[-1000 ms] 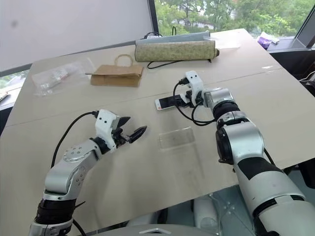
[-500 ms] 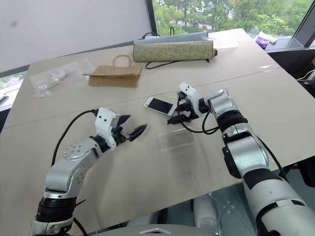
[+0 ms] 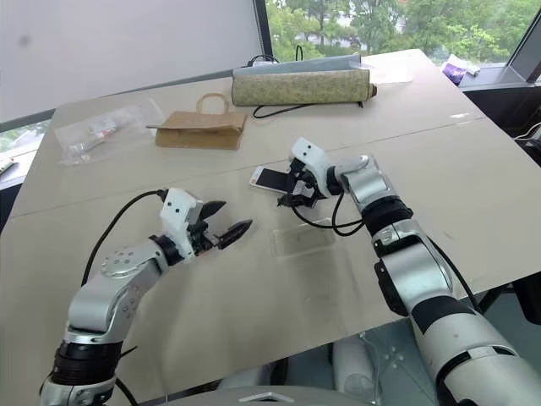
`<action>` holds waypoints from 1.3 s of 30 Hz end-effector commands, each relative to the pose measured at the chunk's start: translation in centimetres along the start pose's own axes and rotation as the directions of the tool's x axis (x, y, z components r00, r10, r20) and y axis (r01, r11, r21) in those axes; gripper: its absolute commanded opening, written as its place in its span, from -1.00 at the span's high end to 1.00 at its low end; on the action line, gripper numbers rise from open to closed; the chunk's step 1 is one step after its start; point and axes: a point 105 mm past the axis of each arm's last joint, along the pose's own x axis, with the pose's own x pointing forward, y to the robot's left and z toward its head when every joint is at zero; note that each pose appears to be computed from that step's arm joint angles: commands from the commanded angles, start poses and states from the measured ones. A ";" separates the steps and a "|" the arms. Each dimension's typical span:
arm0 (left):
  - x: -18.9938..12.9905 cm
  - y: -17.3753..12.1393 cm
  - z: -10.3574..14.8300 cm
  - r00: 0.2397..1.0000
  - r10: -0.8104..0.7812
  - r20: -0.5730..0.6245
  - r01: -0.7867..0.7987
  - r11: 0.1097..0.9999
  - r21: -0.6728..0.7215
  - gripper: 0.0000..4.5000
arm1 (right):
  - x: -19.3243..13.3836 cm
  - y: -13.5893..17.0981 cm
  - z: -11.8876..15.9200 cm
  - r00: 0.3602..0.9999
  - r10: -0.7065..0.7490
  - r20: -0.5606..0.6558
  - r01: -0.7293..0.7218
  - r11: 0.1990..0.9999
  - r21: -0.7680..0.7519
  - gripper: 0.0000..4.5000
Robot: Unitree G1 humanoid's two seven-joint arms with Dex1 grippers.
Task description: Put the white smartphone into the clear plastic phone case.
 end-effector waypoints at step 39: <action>-4.3 -3.9 1.5 0.981 -0.189 0.047 0.186 0.980 0.065 -1.00 | -2.7 -2.9 1.4 0.998 -0.026 0.053 0.029 0.998 -0.047 -0.30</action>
